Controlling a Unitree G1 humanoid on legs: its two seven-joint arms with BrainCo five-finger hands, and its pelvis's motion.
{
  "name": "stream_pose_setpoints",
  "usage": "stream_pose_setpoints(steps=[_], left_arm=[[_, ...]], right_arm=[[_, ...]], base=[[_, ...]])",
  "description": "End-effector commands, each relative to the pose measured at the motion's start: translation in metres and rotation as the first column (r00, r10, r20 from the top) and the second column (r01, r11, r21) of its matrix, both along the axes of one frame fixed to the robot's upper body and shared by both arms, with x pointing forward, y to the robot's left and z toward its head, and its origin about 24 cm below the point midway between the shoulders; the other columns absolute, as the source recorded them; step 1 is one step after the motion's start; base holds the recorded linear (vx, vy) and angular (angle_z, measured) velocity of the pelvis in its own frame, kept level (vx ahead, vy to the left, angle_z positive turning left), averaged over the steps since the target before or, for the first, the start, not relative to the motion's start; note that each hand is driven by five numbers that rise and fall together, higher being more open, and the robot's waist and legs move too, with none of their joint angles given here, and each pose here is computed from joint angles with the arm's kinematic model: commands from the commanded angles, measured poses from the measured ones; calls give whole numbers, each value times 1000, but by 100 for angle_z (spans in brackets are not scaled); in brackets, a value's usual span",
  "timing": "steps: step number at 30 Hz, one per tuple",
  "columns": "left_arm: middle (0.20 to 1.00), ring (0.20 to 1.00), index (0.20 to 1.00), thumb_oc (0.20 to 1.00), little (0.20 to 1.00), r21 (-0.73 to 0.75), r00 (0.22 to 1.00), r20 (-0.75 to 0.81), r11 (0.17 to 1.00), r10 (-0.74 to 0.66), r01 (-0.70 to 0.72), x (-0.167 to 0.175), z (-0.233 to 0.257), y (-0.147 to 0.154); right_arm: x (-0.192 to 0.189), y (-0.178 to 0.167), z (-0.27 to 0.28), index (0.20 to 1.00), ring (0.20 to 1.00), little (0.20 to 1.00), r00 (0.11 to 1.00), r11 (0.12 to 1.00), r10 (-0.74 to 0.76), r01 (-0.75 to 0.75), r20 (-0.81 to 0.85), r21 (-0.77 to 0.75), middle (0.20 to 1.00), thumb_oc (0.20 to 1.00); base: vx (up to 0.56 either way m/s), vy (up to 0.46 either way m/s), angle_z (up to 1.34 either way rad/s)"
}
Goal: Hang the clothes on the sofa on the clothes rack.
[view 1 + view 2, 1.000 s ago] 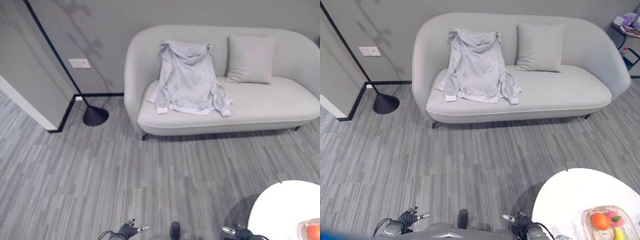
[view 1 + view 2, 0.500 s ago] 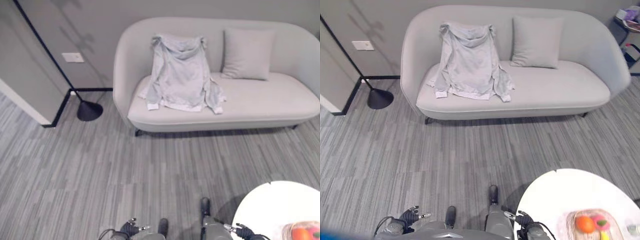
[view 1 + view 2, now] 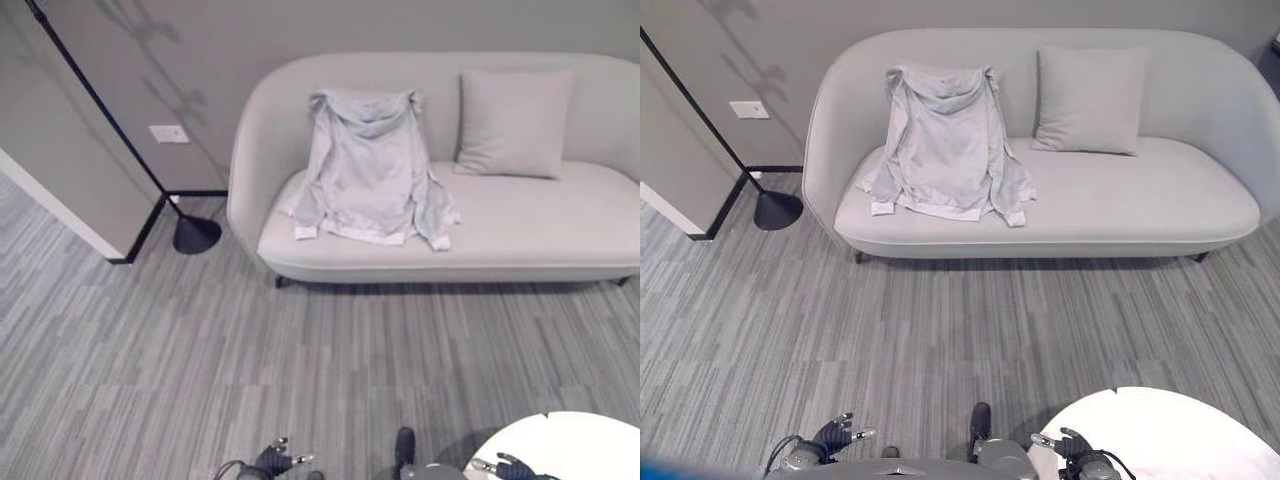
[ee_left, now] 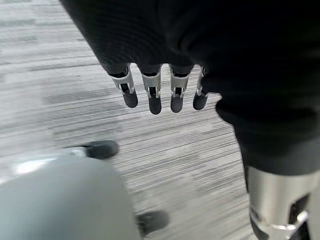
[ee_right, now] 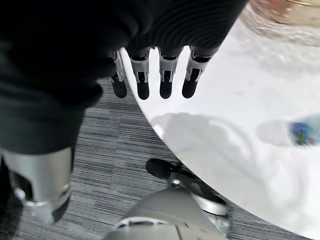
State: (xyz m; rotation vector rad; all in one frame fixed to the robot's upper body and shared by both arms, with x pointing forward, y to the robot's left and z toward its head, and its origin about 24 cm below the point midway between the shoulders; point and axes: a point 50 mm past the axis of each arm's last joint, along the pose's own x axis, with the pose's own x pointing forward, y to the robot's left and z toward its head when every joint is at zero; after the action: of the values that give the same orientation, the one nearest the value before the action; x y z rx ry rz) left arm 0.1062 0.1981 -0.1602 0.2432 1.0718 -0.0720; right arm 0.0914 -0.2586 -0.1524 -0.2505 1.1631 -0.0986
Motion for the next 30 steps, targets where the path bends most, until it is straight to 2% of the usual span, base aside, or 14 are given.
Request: stream_pose_setpoints(steps=[1,7,10,18,20,22,25,26,30], left_arm=[[1000,1000,1000,1000,1000,21,997,66,999,-33,32,24,8,6],[1000,1000,1000,1000,1000,19,998,51,1000,-21,20,21,7,9],[1000,1000,1000,1000,1000,-8,996,75,998,55,-54,24,9,10],[1000,1000,1000,1000,1000,12,994,40,995,102,-102,14,5,18],[1000,1000,1000,1000,1000,22,991,-42,992,125,-124,-10,-2,21],[1000,1000,1000,1000,1000,33,990,-44,991,132,-130,-13,-1,25],[1000,1000,1000,1000,1000,47,995,-26,994,99,-97,-7,2,29],[1000,1000,1000,1000,1000,55,997,16,995,78,-78,7,7,32],[1000,1000,1000,1000,1000,66,998,27,996,60,-62,11,9,35]], right_arm=[[22,5,4,1000,1000,1000,997,1000,-13,11,80,16,1000,1000],[24,5,5,1000,1000,1000,995,1000,-23,21,92,22,1000,1000],[27,6,6,1000,1000,1000,995,1000,-26,24,94,19,1000,1000],[16,9,1,1000,1000,1000,998,1000,-18,17,62,12,1000,1000],[8,18,-4,1000,1000,1000,1000,999,18,-18,19,28,1000,1000],[9,25,-5,1000,1000,1000,999,998,47,-48,13,41,1000,1000],[17,30,-4,1000,1000,1000,997,995,79,-81,23,57,1000,1000],[25,33,-2,1000,1000,1000,995,994,86,-89,48,64,1000,1000],[31,32,0,1000,1000,1000,995,995,64,-69,78,71,1000,1000]], base=[[116,-84,4],[94,-80,10],[204,-116,13],[294,79,7],[541,211,-81],[561,282,-142],[635,400,-83],[454,393,-55],[313,332,41]])
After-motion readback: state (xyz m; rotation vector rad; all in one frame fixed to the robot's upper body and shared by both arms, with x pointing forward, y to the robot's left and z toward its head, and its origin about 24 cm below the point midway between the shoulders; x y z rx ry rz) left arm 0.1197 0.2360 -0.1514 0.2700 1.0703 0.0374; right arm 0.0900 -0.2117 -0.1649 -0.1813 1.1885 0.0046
